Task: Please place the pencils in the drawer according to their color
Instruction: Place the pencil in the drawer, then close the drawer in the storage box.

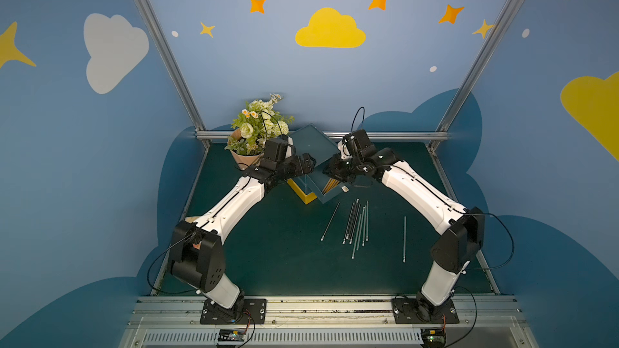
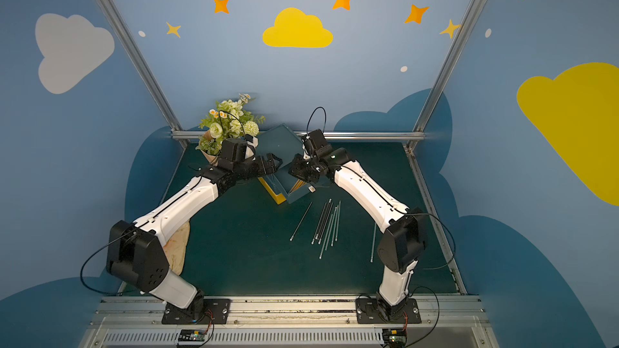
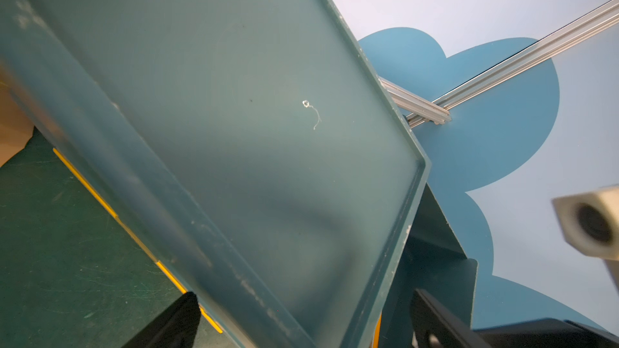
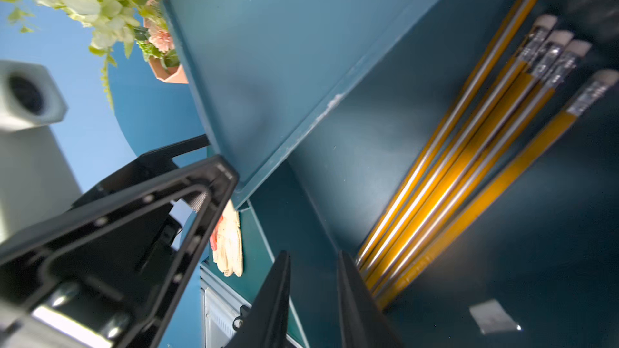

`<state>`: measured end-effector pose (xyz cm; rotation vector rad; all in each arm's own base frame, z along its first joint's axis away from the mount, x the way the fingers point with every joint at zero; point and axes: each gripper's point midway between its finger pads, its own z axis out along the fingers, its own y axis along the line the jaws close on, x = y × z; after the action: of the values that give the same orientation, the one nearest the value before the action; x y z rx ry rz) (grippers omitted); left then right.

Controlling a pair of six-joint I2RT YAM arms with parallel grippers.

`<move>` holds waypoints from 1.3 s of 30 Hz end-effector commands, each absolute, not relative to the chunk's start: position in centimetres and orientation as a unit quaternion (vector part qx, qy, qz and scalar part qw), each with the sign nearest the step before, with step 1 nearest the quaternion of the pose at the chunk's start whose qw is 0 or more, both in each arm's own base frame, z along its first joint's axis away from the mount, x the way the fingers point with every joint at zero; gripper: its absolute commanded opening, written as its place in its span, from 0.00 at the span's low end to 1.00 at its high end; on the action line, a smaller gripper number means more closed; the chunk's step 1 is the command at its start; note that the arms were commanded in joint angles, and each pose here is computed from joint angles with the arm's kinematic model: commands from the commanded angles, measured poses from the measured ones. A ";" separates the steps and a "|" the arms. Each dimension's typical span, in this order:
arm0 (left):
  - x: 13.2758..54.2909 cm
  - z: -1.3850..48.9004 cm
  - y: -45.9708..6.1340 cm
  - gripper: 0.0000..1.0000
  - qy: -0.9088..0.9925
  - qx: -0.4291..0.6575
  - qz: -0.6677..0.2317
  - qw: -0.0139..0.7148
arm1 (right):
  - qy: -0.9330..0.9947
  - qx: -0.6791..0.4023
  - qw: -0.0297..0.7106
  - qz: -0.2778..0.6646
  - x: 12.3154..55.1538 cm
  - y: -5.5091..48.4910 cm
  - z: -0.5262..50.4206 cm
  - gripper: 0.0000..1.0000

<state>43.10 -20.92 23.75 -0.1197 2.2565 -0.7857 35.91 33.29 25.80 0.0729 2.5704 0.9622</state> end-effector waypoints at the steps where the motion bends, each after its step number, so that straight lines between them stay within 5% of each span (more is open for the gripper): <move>1: 43.6 26.3 -20.0 1.00 0.866 -0.044 -0.298 0.399 | 0.903 0.019 0.233 0.361 35.1 31.5 29.4 0.29; 9: 44.8 27.4 -17.7 1.00 0.862 -0.060 -0.281 0.418 | 0.902 0.059 0.248 0.349 33.3 26.8 27.4 0.28; 18: 46.0 26.1 -16.8 1.00 0.872 -0.062 -0.261 0.409 | 0.903 0.104 0.242 0.339 32.7 24.0 22.1 0.00; 39: 44.9 20.6 -18.4 1.00 0.900 -0.054 -0.253 0.352 | 0.885 0.099 0.228 0.394 40.0 31.6 22.6 0.00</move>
<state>45.52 -18.20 21.60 -0.1560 2.2970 -0.6651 38.92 29.81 21.08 0.2974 2.4881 1.0144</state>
